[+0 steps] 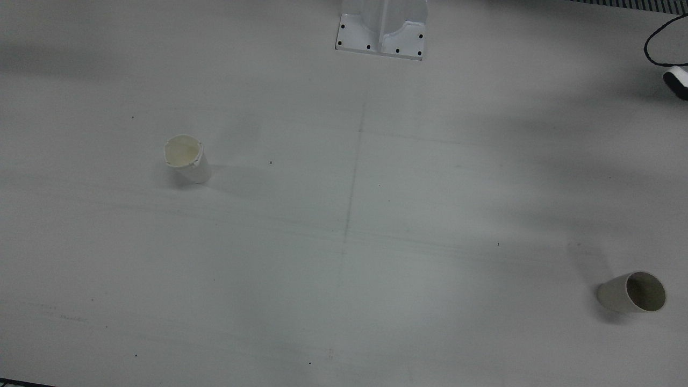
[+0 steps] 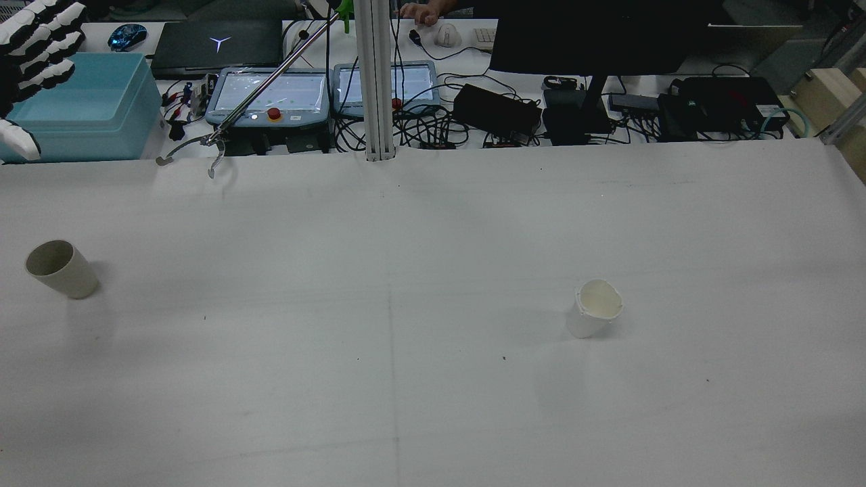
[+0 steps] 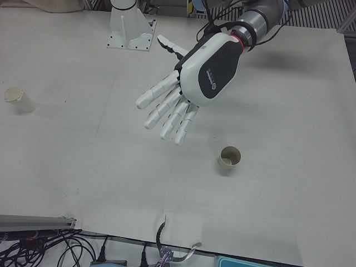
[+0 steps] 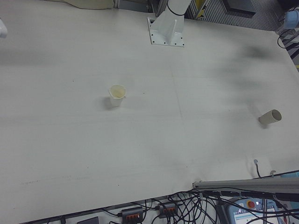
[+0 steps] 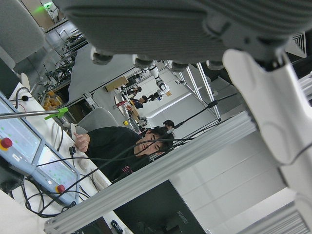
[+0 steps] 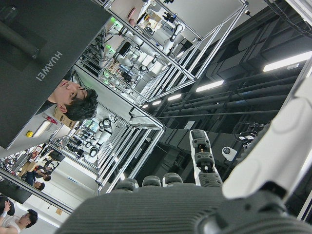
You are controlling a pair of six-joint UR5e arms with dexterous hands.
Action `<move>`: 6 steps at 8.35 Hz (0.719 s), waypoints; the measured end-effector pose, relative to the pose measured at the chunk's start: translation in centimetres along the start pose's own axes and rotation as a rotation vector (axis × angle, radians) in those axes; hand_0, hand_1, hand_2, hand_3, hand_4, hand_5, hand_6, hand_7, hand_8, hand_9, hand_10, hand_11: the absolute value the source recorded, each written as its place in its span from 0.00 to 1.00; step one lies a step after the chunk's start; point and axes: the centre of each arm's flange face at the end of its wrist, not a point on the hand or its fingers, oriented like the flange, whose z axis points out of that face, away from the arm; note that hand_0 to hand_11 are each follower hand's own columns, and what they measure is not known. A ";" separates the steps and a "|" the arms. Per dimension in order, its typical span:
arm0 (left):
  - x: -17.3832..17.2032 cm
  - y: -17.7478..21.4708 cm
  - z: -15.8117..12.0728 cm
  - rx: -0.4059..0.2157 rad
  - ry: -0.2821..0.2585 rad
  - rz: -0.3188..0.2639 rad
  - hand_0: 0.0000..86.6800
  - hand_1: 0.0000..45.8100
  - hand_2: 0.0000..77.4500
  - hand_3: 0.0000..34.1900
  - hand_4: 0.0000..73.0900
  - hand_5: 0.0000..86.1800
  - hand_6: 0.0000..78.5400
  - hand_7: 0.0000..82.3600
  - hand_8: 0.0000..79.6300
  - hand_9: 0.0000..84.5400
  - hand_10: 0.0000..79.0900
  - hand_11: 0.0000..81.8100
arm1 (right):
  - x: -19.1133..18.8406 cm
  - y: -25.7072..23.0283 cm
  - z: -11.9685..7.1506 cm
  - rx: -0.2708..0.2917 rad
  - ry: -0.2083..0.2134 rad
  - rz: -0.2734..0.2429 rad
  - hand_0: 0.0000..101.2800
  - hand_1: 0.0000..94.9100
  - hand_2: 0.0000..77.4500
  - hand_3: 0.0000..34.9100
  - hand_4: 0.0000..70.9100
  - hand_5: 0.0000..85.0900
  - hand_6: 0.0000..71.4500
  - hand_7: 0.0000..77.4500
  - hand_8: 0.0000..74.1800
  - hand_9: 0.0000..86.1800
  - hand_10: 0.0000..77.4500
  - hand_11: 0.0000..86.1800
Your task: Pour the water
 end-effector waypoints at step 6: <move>-5.3 -16.3 -5.5 0.123 0.019 0.023 0.55 0.15 0.01 0.62 0.01 0.00 0.00 0.01 0.00 0.01 0.00 0.01 | 1.4 -0.9 3.0 0.004 -0.005 0.002 0.41 0.05 0.01 0.00 0.30 0.15 0.05 0.01 0.01 0.01 0.01 0.01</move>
